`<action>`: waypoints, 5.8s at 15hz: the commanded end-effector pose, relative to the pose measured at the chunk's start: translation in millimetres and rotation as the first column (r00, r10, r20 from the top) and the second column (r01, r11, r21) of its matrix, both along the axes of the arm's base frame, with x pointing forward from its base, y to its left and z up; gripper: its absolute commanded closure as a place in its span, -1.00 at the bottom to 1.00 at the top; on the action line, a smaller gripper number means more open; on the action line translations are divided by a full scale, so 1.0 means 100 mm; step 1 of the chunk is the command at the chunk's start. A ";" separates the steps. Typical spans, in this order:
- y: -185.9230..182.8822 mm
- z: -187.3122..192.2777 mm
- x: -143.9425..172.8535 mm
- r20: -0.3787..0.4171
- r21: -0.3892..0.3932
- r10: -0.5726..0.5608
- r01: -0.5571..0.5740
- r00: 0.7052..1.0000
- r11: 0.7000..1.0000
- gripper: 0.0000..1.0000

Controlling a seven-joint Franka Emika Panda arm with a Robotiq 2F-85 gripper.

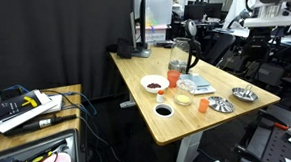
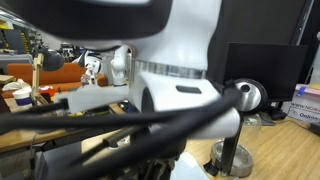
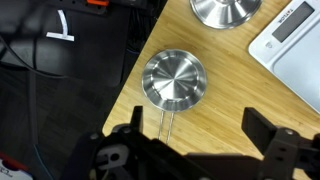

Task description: Place the silver pan on top of the scale

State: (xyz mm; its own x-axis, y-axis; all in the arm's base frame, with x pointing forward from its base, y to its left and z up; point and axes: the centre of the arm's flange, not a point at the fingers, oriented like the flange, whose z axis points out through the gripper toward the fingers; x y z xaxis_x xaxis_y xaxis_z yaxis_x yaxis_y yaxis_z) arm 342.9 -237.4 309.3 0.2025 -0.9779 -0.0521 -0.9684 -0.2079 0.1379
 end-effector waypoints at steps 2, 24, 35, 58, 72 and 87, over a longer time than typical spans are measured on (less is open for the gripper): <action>-0.29 -0.43 0.17 -0.067 -0.028 -0.085 0.084 0.994 0.996 -1.00; -0.57 -0.99 0.29 -0.064 -0.068 -0.281 0.277 0.957 0.958 -1.00; -0.73 -1.56 0.06 -0.119 -0.140 -0.342 0.326 0.932 0.935 -1.00; -1.03 -1.96 0.24 -0.034 -0.205 -0.517 0.500 0.855 0.841 -1.00; -0.98 -1.96 0.28 -0.040 -0.275 -0.385 0.360 0.922 0.891 -1.00; -0.86 -2.07 0.46 -0.071 -0.326 -0.260 0.224 0.963 0.919 -1.00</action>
